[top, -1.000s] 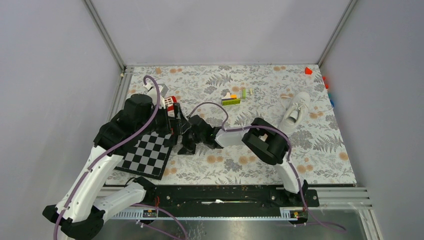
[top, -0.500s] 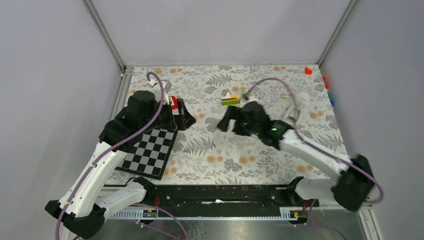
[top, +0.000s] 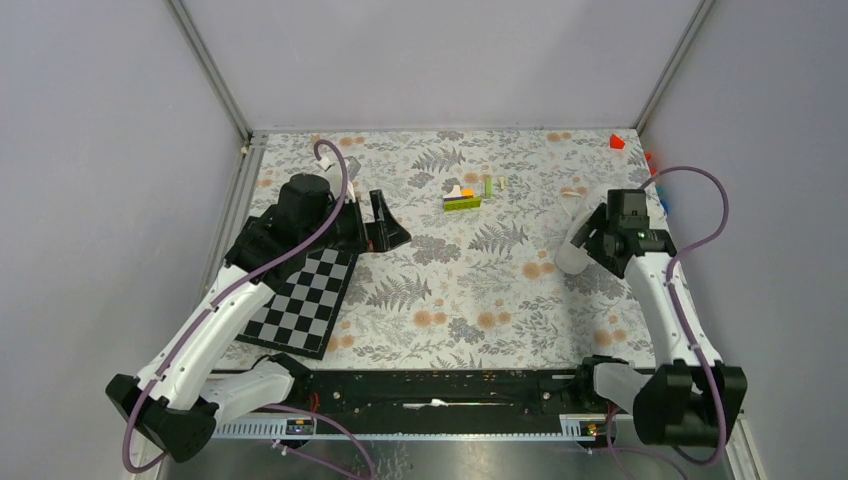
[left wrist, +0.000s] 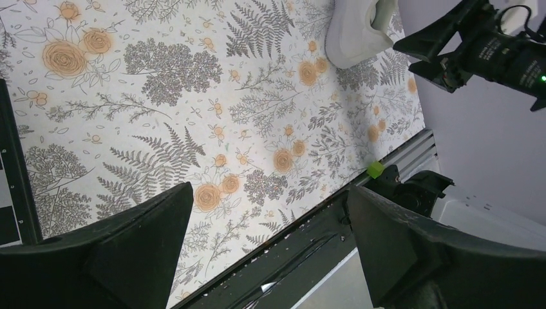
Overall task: Tie the shoes
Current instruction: Move the shoe to the center of the board.
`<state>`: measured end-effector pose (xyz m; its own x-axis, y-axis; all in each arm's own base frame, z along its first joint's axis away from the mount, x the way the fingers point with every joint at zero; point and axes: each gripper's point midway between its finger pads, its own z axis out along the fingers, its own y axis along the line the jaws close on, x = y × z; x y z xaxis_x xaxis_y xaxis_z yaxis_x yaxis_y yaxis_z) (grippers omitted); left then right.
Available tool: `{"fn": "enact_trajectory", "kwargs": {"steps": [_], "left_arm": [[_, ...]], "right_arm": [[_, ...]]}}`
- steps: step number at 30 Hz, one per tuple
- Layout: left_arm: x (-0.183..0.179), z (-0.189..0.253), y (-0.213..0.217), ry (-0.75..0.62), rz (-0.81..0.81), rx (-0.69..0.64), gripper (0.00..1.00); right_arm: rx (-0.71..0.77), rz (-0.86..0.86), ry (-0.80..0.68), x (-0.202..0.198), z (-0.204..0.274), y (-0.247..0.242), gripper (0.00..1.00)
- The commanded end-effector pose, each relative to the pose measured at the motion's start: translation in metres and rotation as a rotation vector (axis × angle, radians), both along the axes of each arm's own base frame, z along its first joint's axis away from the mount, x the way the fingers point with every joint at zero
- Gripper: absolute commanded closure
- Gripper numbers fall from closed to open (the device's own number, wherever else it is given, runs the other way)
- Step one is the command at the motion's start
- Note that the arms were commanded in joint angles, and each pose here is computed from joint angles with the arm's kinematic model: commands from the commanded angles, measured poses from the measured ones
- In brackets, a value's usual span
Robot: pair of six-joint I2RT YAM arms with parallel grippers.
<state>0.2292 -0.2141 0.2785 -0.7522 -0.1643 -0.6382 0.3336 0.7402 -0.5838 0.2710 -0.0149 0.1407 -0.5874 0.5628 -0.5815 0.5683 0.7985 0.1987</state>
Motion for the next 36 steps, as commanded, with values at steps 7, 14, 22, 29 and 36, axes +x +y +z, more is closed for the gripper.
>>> {"fn": "enact_trajectory", "kwargs": {"steps": [7,14,22,29,36], "left_arm": [[-0.003,0.013,0.003,-0.051,0.022,-0.051,0.01],[-0.005,0.016,0.006,-0.068,0.019,-0.038,0.01],[-0.004,0.007,0.008,-0.06,0.014,-0.006,0.01],[-0.004,0.002,0.007,-0.053,0.0,0.011,0.01],[-0.006,0.0,0.012,-0.062,0.002,0.031,0.01]], "right_arm": [[0.065,-0.064,0.083,0.02,-0.017,-0.026,0.36],[0.131,-0.102,0.045,0.036,-0.02,-0.029,0.35],[0.159,-0.098,-0.022,0.035,-0.001,-0.026,0.26],[0.136,-0.125,-0.046,0.039,0.011,-0.033,0.24],[0.097,-0.151,0.031,0.047,-0.008,-0.045,0.25]]}}
